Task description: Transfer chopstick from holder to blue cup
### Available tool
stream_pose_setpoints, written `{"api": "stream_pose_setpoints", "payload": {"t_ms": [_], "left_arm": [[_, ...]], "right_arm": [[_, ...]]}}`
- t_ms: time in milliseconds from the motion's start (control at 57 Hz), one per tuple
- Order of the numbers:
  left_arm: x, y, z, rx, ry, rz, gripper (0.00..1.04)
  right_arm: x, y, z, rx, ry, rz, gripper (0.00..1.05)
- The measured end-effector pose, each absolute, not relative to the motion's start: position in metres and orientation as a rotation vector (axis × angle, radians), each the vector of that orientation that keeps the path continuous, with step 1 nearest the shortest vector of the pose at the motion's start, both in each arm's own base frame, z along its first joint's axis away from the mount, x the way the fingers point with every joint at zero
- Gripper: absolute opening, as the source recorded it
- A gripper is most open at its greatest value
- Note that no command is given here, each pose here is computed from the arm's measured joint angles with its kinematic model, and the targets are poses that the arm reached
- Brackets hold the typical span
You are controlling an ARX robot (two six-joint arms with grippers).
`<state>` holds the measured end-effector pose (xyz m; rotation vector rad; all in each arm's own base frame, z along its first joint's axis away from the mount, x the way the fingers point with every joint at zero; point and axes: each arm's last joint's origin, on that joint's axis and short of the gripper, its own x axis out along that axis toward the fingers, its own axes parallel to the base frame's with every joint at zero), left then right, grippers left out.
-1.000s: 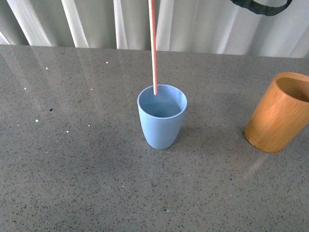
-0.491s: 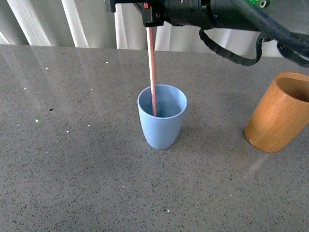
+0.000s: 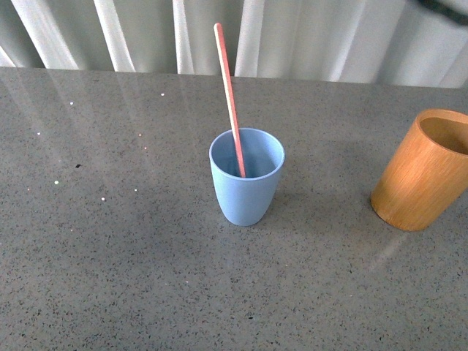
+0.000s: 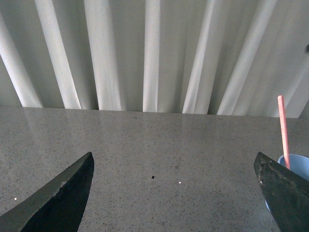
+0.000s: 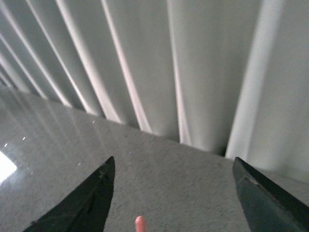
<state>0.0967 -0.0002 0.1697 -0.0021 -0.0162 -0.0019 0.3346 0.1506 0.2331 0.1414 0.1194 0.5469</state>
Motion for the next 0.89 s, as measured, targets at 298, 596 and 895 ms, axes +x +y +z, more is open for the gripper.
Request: {"api": "stream_pose_setpoints", "payload": {"t_ms": [298, 596, 895], "left_arm": [[0.097, 0.0, 0.17, -0.002, -0.016, -0.002, 0.98], [0.097, 0.0, 0.17, -0.002, -0.016, -0.002, 0.98], [0.097, 0.0, 0.17, -0.002, -0.016, -0.002, 0.98]], "right_arm": [[0.252, 0.037, 0.267, 0.141, 0.103, 0.208, 0.95], [0.21, 0.002, 0.246, 0.053, 0.008, 0.015, 0.75], [0.173, 0.0, 0.207, 0.003, 0.012, 0.002, 0.19]]}}
